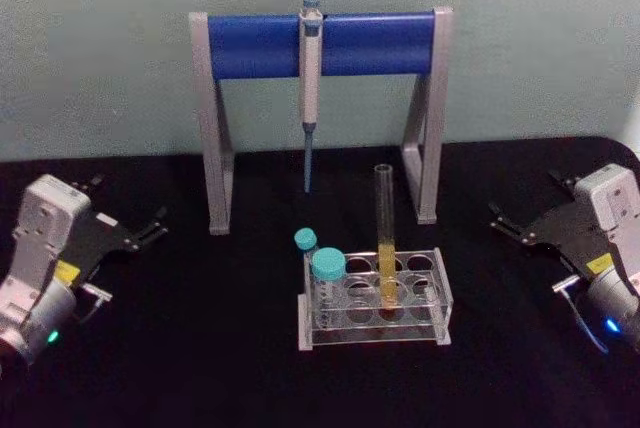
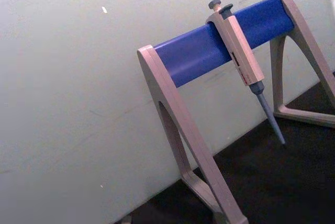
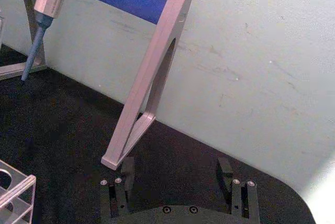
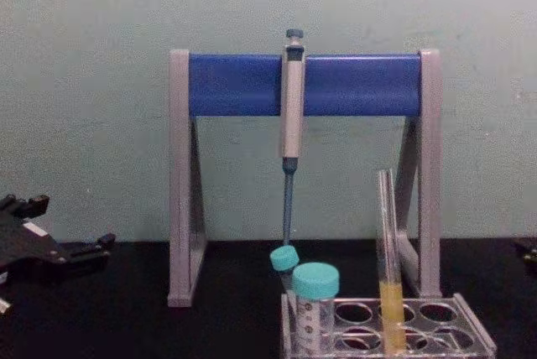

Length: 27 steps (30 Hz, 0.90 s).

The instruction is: Pick up the test tube from the test tube rack, shake it, then place it back into the test tube rack.

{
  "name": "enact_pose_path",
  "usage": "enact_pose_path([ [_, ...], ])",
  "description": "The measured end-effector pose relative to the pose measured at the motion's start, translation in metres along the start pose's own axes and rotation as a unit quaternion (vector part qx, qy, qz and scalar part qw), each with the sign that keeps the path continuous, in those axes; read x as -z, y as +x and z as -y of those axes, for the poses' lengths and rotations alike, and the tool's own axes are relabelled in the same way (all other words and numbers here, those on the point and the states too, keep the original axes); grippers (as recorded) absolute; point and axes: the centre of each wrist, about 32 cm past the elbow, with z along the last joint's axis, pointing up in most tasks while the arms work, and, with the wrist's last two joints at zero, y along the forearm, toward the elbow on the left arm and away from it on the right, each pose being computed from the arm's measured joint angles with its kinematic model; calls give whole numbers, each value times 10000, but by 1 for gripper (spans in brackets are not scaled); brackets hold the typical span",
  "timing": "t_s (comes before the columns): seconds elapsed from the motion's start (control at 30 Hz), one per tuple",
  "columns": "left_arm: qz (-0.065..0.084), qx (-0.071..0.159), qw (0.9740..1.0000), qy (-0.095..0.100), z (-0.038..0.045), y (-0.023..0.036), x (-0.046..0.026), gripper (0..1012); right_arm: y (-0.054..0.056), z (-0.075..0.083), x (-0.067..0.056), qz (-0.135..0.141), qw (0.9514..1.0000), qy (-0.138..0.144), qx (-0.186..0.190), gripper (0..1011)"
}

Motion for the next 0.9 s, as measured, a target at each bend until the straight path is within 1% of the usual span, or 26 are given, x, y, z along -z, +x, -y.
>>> enact_pose_path([
  [0.9, 0, 0, 10000, 0, 0, 0, 0, 1001, 0, 0, 0, 0, 10000, -1, 1, 1000],
])
